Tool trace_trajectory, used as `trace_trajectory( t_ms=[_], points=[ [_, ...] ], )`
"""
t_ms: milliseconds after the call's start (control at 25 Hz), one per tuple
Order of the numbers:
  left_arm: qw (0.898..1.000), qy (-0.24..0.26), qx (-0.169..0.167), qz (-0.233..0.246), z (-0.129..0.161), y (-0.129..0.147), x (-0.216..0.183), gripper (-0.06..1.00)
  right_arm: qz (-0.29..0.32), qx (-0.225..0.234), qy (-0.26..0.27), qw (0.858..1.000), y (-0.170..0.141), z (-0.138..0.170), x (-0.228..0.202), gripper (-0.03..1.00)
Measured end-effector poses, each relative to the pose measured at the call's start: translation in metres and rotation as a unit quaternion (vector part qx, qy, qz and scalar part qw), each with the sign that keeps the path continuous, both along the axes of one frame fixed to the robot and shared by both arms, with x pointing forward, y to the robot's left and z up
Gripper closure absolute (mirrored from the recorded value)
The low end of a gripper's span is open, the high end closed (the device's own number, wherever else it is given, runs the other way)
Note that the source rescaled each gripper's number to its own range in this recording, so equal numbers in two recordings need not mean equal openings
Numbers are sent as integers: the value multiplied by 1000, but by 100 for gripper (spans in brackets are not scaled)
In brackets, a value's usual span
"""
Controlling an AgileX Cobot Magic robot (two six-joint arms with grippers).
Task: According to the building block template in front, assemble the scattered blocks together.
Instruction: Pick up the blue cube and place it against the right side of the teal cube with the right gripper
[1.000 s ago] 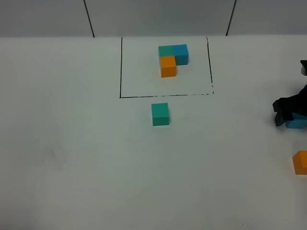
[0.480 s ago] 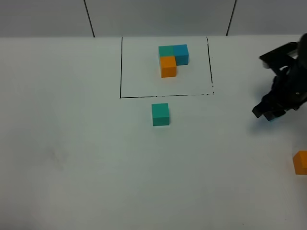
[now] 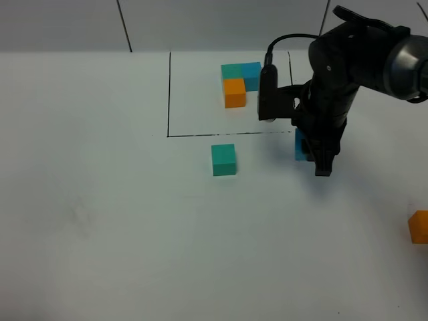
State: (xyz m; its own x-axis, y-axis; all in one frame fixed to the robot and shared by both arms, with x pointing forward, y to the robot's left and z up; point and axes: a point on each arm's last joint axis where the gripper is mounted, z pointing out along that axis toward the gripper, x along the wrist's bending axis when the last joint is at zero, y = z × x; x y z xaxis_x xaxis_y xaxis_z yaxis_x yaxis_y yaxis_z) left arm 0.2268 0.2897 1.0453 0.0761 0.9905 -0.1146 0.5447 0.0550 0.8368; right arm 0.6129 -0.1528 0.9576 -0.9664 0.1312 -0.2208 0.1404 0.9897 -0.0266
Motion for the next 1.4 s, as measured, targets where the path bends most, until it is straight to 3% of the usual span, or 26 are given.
trace_trajectory(
  t_ms=[160,600,1400],
  points=[
    [1000,0,0,0,0,0,0,41,37,3,27,999,12,-9,13,94],
    [1000,0,0,0,0,0,0,41,75,20,37,996,43,-22,20,94],
    [1000,0,0,0,0,0,0,41,68,29,77,994,61,-53,43,95]
  ],
)
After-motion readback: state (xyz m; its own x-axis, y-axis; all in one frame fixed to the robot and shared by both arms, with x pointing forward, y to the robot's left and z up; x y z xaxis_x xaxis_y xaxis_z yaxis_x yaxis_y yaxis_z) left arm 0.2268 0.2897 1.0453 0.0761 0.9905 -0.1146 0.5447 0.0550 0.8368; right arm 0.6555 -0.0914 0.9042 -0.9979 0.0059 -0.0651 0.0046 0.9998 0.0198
